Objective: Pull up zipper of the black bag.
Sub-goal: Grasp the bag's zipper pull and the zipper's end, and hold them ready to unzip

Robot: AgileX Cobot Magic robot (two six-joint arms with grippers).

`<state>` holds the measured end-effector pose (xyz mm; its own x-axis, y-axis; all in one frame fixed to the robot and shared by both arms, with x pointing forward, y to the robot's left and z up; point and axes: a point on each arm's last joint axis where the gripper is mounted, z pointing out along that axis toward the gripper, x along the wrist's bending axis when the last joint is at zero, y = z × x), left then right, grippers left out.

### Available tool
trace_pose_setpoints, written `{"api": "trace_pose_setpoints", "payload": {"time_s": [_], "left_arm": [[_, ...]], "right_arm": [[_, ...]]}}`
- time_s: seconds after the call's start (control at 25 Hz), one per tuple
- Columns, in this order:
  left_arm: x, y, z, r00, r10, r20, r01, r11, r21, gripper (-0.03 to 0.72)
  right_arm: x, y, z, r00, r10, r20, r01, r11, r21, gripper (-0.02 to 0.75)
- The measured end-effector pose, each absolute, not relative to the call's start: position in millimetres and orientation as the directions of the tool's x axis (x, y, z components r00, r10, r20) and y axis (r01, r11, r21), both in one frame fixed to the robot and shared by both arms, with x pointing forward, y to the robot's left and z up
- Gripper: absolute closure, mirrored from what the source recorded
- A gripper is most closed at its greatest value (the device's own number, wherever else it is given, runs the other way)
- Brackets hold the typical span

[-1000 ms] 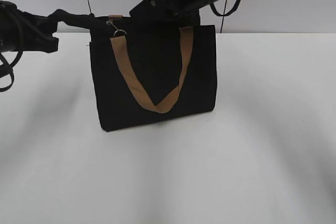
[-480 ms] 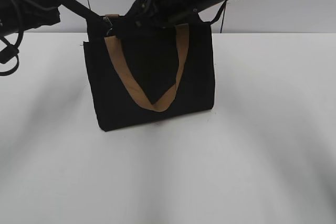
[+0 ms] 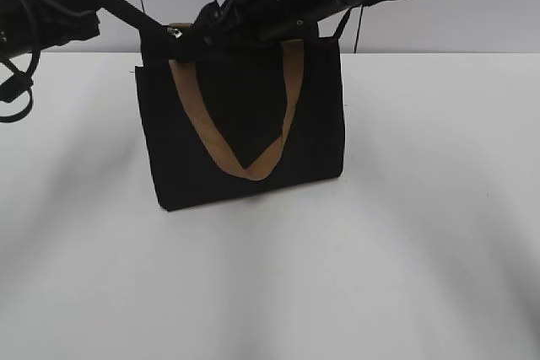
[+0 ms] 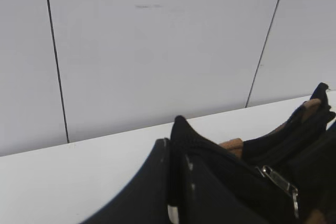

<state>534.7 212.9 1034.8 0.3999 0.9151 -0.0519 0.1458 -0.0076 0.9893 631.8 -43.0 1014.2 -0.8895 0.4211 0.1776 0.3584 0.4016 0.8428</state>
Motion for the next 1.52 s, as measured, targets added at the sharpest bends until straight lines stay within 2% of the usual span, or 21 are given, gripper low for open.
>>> {"api": "trace_pose_setpoints", "payload": {"time_s": [0.24, 0.56, 1.16, 1.24, 1.52], "left_arm": [[532, 205, 1035, 0.424, 0.904, -0.052, 0.146, -0.011, 0.989, 0.685], [532, 204, 1035, 0.427, 0.903, -0.055, 0.144, -0.007, 0.989, 0.685], [532, 204, 1038, 0.418, 0.903, -0.101, 0.13, 0.05, 0.99, 0.685], [532, 204, 1038, 0.418, 0.903, -0.104, 0.131, 0.053, 0.99, 0.685], [532, 204, 1038, 0.418, 0.903, -0.103, 0.131, 0.052, 0.99, 0.685]], "right_arm": [[633, -43, 1016, -0.865, 0.45, 0.222, 0.401, 0.355, 0.844, 0.34], [636, -43, 1017, -0.853, 0.472, 0.224, 0.408, 0.335, 0.849, 0.425], [636, -34, 1001, -0.849, 0.465, 0.249, 0.434, 0.346, 0.832, 0.436], [634, -31, 1000, -0.855, 0.459, 0.243, 0.428, 0.356, 0.831, 0.463], [634, -30, 998, -0.848, 0.469, 0.247, 0.437, 0.355, 0.826, 0.691]]}}
